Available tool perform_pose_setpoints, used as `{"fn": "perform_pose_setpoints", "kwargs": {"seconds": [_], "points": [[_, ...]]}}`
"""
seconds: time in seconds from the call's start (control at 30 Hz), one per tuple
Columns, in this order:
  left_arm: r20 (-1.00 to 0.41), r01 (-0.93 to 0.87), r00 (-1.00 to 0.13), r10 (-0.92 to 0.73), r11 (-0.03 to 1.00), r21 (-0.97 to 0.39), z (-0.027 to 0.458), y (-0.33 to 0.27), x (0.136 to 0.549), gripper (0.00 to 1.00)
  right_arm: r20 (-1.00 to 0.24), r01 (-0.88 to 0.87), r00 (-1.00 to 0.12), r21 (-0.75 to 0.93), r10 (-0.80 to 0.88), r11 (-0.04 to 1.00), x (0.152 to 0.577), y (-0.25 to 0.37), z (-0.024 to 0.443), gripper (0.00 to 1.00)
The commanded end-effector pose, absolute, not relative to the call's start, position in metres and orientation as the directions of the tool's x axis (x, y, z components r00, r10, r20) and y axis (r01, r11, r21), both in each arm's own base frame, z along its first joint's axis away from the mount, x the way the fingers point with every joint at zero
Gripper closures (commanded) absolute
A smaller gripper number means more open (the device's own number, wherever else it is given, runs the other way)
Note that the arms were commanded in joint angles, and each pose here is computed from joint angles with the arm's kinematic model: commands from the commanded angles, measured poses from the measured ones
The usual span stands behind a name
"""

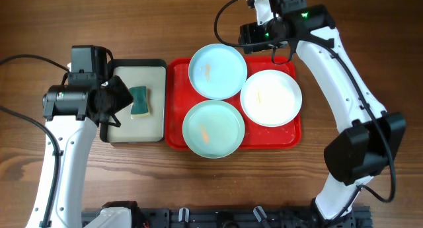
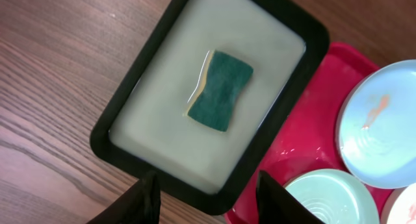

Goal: Clean dirty plates on tray and stack at the side
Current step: 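Grasp the rim of the top light-blue plate with the right gripper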

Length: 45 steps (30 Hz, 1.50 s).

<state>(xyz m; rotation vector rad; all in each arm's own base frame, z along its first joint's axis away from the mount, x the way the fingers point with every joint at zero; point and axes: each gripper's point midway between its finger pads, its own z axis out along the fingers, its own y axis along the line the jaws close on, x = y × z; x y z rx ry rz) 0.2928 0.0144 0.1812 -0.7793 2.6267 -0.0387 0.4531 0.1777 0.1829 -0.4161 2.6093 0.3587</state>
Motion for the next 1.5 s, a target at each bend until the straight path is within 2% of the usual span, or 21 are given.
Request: {"fn": "perform_pose_setpoints", "kwargs": {"seconds": [0.0, 0.07, 0.13, 0.33, 0.53, 0.9, 1.07, 1.23, 1.33, 1.47], "points": [[-0.350, -0.533, -0.770, -0.534, 0.839, -0.106, 0.169, 0.017, 0.289, 0.59, -0.435, -0.340, -0.865, 0.137, -0.252, 0.931, 0.462, 0.175, 0.146, 0.47], [-0.351, -0.533, -0.769, -0.534, 0.839, -0.107, 0.169, 0.017, 0.290, 0.60, -0.397, -0.318, -0.881, 0.098, -0.256, 0.943, 0.467, 0.168, 0.123, 0.57], [-0.357, -0.533, -0.767, -0.534, 0.839, -0.111, 0.169, 0.017, 0.292, 0.60, -0.366, -0.314, -0.893, 0.092, -0.261, 0.945, 0.468, 0.167, 0.107, 0.63], [-0.359, -0.532, -0.765, -0.534, 0.839, -0.113, 0.167, 0.017, 0.296, 0.62, -0.273, -0.307, -0.922, 0.093, -0.273, 0.947, 0.464, 0.167, 0.062, 0.66], [-0.327, -0.536, -0.780, -0.534, 0.839, -0.090, 0.156, 0.017, 0.298, 0.62, -0.233, -0.305, -0.933, 0.110, -0.274, 0.946, 0.454, 0.167, 0.035, 0.69], [-0.323, -0.537, -0.782, -0.534, 0.839, -0.088, 0.151, 0.017, 0.302, 0.62, -0.233, -0.299, -0.938, 0.171, -0.257, 0.939, 0.448, 0.176, 0.020, 0.74], [-0.323, -0.537, -0.782, -0.534, 0.839, -0.087, 0.151, 0.017, 0.302, 0.62, -0.242, -0.293, -0.938, 0.173, -0.248, 0.940, 0.451, 0.177, 0.020, 0.86], [-0.322, -0.537, -0.782, -0.534, 0.839, -0.087, 0.151, 0.017, 0.302, 0.63, -0.236, -0.268, -0.946, 0.180, -0.223, 0.947, 0.449, 0.176, 0.016, 0.84], [-0.322, -0.537, -0.782, -0.534, 0.839, -0.087, 0.151, 0.017, 0.302, 0.63, -0.244, -0.268, -0.944, 0.181, -0.220, 0.946, 0.451, 0.177, 0.014, 0.91], [-0.323, -0.537, -0.782, -0.534, 0.839, -0.087, 0.151, 0.017, 0.302, 0.63, -0.240, -0.265, -0.946, 0.181, -0.219, 0.947, 0.450, 0.176, 0.013, 0.90]]}}
